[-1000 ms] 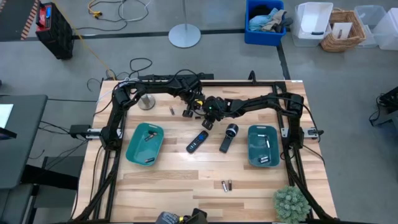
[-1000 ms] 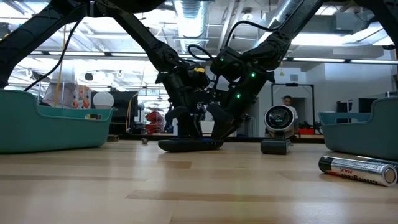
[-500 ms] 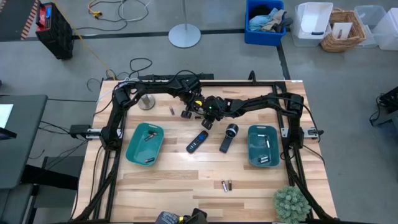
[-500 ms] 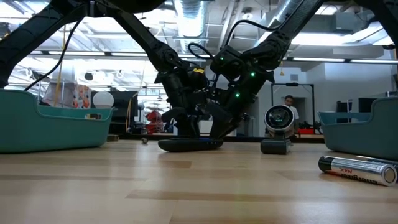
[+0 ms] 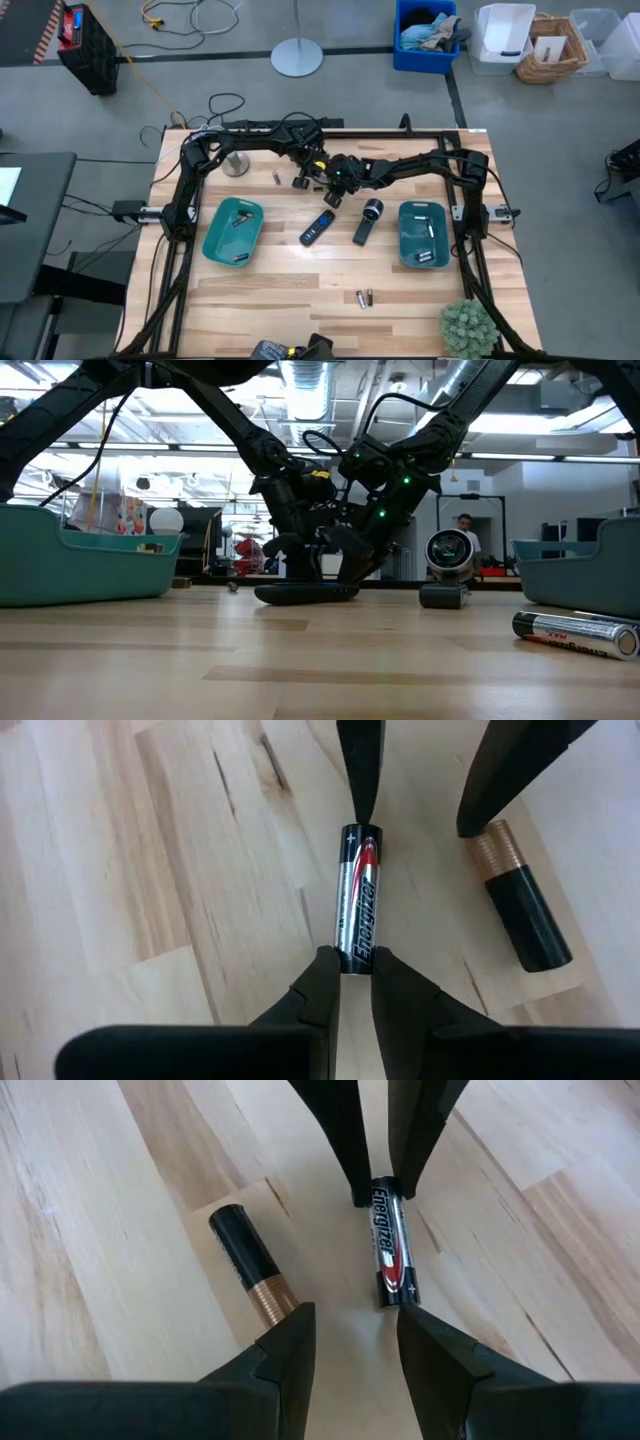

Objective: Sort batteries
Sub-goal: Put the silver battery into the blue bin

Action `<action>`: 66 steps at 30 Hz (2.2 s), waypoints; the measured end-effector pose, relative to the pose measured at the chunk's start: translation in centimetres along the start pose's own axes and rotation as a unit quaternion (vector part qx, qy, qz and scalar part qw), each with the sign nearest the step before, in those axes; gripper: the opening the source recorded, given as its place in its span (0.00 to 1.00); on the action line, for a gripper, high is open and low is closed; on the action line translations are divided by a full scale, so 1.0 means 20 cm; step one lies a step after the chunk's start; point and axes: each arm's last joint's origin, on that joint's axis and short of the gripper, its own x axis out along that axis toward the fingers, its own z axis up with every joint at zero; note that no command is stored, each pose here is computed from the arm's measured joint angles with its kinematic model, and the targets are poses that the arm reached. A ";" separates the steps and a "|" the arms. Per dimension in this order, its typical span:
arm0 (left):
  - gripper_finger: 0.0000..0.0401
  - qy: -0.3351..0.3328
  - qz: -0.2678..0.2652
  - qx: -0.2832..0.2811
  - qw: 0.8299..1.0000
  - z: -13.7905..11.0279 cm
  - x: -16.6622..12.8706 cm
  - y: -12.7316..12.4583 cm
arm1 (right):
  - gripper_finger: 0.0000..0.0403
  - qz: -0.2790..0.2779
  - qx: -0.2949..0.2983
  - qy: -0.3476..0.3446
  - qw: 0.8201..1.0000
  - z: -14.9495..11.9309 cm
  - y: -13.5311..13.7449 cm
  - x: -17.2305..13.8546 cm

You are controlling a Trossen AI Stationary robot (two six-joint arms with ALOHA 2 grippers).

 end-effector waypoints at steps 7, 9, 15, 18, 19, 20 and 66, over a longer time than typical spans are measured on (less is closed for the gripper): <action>0.09 0.000 0.000 0.001 1.000 0.00 0.00 0.00 | 0.40 0.000 0.000 0.000 1.000 0.00 0.00 0.00; 0.08 -0.001 0.002 0.005 1.000 0.00 0.00 0.00 | 0.40 0.000 -0.005 0.000 1.000 0.00 0.00 0.00; 0.03 -0.008 0.007 0.007 1.000 0.01 -0.01 0.01 | 0.40 0.002 -0.012 -0.019 1.000 0.04 0.01 -0.06; 0.00 -0.011 0.007 0.005 1.000 0.01 0.00 0.01 | 0.40 0.004 -0.016 -0.028 0.999 0.06 0.02 -0.11; 0.00 -0.012 0.006 0.005 1.000 0.01 0.00 0.01 | 0.40 0.004 -0.017 -0.029 0.999 0.07 0.02 -0.13; 0.00 -0.013 0.004 0.005 1.000 0.01 0.00 0.01 | 0.40 0.004 -0.017 -0.031 0.999 0.07 0.02 -0.14; 0.23 -0.005 -0.015 -0.009 1.000 0.00 0.01 -0.01 | 0.40 -0.057 -0.011 -0.001 0.998 -0.02 0.02 0.02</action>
